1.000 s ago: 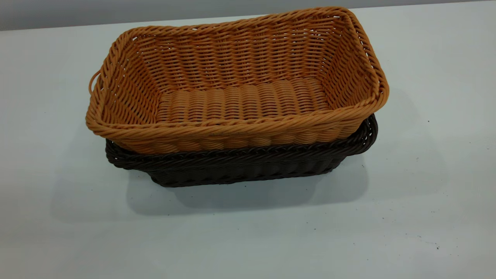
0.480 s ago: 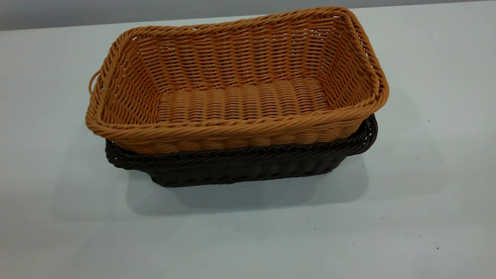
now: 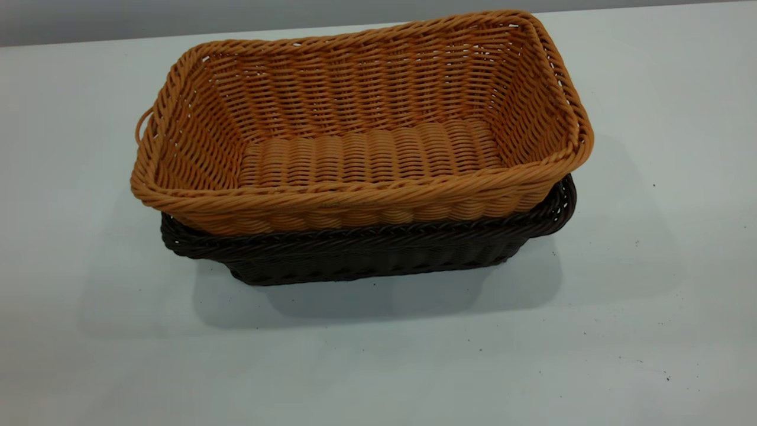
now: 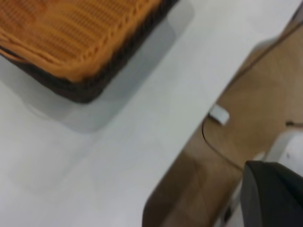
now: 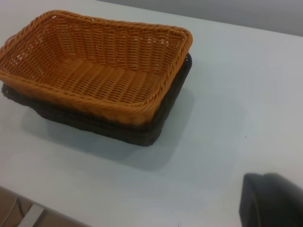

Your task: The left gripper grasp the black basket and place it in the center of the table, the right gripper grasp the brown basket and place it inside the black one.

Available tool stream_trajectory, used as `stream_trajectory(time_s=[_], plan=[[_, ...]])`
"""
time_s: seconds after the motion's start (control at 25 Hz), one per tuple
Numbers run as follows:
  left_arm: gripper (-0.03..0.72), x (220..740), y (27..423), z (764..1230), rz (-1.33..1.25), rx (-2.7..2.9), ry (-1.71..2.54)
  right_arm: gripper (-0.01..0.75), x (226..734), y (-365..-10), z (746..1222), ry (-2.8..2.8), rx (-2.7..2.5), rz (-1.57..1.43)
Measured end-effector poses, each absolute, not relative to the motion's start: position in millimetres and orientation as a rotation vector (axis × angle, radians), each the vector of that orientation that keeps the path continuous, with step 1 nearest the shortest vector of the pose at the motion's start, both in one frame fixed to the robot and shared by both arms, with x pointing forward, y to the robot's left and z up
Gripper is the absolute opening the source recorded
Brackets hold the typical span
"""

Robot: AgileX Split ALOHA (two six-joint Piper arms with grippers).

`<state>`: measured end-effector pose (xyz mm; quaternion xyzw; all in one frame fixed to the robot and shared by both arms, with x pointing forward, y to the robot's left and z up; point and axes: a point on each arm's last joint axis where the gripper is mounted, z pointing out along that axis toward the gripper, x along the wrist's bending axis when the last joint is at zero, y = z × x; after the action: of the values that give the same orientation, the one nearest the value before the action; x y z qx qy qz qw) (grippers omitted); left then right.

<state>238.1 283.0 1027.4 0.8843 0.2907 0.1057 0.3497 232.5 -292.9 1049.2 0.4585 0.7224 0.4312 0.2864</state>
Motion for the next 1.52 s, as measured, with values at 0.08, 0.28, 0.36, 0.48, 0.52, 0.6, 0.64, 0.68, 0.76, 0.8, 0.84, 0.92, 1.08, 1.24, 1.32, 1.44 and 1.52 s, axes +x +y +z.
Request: stream_trajectory(time_s=[0.08,0.28,0.36,0.48,0.52,0.6,0.64,0.68,0.76,0.8,0.84,0.92,1.08,1.24,1.32,1.44,1.52], plan=[[0.000,234.5,286.7,1027.7,0.299,2.257,0.743,0.002,232.5,-292.9,1049.2,1.930,1.226,1.153],[-0.001,224.9,295.2,1027.6,0.353,2.172,0.705,0.002,232.6,-293.0,1049.1,1.930,1.225,1.151],[-0.001,223.3,296.5,1027.5,0.361,2.158,0.698,0.002,232.7,-293.2,1049.1,1.929,1.224,1.147],[-0.001,223.4,296.3,1027.3,0.359,2.159,0.699,0.002,232.5,-292.8,1049.2,1.931,1.224,1.152],[-0.001,223.5,296.3,1027.3,0.359,2.159,0.699,0.002,232.4,-292.7,1049.2,1.933,1.222,1.154],[-0.001,223.6,296.3,1027.5,0.360,2.157,0.698,0.002,232.4,-292.7,1049.2,1.933,1.222,1.154],[-0.001,223.6,296.3,1027.5,0.360,2.157,0.698,0.002,232.4,-292.6,1049.2,1.933,1.223,1.154],[-0.001,223.6,296.3,1027.5,0.360,2.157,0.698,0.002,232.4,-292.5,1049.2,1.930,1.226,1.153],[-0.001,223.6,296.2,1027.5,0.360,2.158,0.699,0.002,232.6,-292.4,1049.2,1.914,1.243,1.143],[-0.001,223.6,296.2,1027.5,0.360,2.158,0.699,0.002,232.7,-292.2,1049.2,1.901,1.255,1.136],[-0.001,223.7,296.1,1027.5,0.360,2.158,0.699,0.002,232.8,-292.1,1049.2,1.886,1.270,1.127],[-0.001,223.7,296.1,1027.5,0.360,2.158,0.699,0.002,233.1,-291.9,1049.2,1.853,1.302,1.107],[-0.001,223.8,295.9,1027.5,0.370,2.153,0.720,0.002,234.0,-291.3,1049.2,1.764,1.383,1.054],[-0.001,224.2,294.7,1027.5,0.411,2.128,0.805,0.002,235.0,-290.8,1049.2,1.667,1.464,0.995],[-0.001,224.5,293.8,1027.5,0.443,2.109,0.869,0.002,235.4,-290.6,1049.2,1.620,1.500,0.967],[-0.001,225.2,292.4,1027.5,0.496,2.071,0.980,0.002,236.2,-290.4,1049.2,1.553,1.549,0.926],[-0.001,225.7,291.3,1027.6,0.531,2.040,1.057,0.002,236.5,-290.3,1049.2,1.521,1.571,0.905]])
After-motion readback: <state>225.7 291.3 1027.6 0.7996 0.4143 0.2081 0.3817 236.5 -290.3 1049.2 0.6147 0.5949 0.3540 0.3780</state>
